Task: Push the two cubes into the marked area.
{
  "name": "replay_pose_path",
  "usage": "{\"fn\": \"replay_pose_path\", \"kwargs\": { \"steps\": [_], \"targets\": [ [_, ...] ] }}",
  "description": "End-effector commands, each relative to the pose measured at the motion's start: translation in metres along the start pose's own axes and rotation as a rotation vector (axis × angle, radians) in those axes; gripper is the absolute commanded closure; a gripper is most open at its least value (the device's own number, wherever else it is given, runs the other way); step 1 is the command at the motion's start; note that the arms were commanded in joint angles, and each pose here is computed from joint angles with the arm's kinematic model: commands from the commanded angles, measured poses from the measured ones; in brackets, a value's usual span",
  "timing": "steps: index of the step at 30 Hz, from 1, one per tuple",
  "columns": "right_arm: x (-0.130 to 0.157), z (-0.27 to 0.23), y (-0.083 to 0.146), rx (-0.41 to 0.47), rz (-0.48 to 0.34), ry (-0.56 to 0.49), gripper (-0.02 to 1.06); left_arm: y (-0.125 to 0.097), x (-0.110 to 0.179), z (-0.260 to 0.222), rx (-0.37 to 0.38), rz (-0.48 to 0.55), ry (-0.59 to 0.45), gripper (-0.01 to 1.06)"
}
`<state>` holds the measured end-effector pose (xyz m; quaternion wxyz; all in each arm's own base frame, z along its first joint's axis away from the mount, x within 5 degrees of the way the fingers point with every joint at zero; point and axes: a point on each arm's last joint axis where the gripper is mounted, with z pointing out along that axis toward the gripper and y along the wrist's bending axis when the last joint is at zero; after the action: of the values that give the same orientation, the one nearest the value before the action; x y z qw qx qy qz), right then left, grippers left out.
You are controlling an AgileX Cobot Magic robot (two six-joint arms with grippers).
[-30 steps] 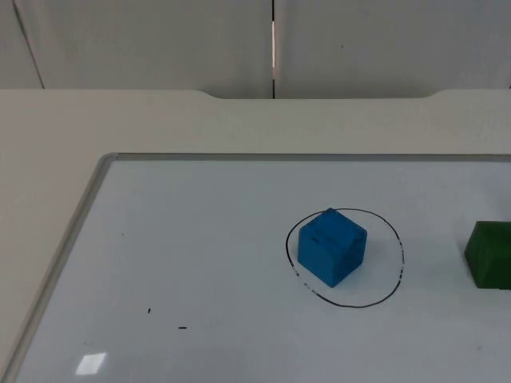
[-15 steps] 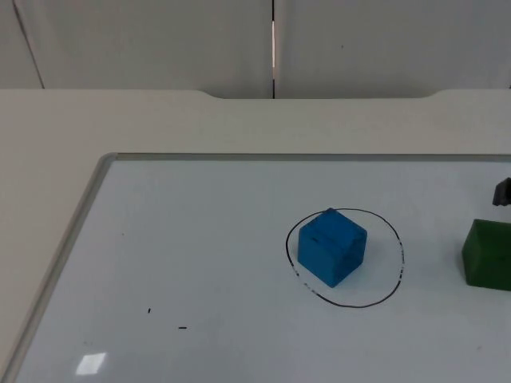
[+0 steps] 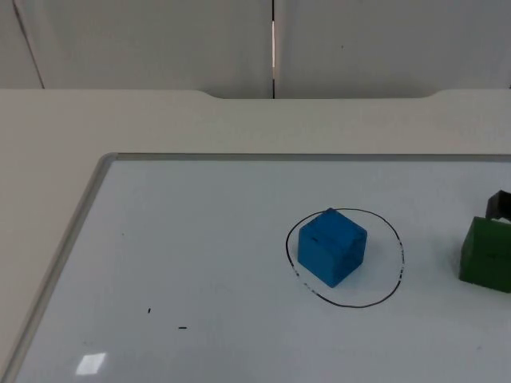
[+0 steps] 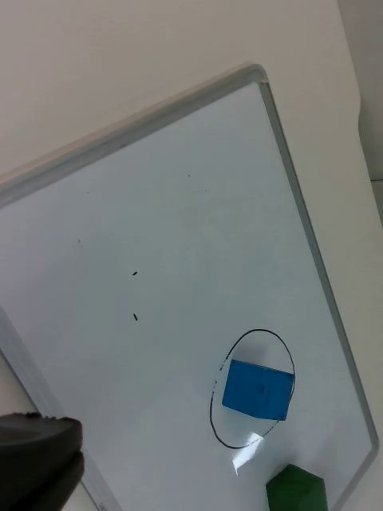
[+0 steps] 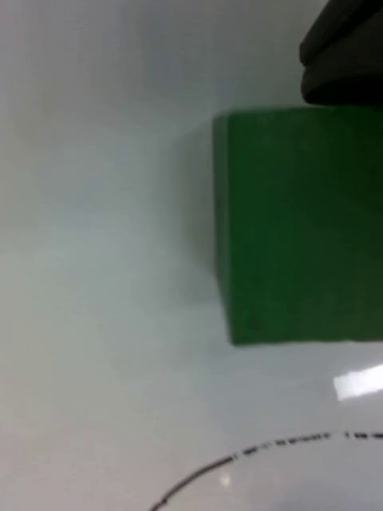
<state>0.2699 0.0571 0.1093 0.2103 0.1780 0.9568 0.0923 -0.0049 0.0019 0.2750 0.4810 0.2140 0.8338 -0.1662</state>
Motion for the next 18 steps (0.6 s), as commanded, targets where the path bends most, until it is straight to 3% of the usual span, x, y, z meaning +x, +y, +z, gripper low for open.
{"fn": "replay_pose_path", "kwargs": {
  "steps": [1,18],
  "targets": [
    [0.0010,-0.0013,0.0073,-0.021,-0.020,-0.017,1.04,-0.0002,0.0000,0.0003,0.001,-0.001,-0.012,1.05],
    [0.0019,0.0050,0.0140,-0.050,0.001,-0.054,1.04,-0.0002,0.0000,0.0003,0.001,-0.001,-0.012,1.05]
  ]
}}
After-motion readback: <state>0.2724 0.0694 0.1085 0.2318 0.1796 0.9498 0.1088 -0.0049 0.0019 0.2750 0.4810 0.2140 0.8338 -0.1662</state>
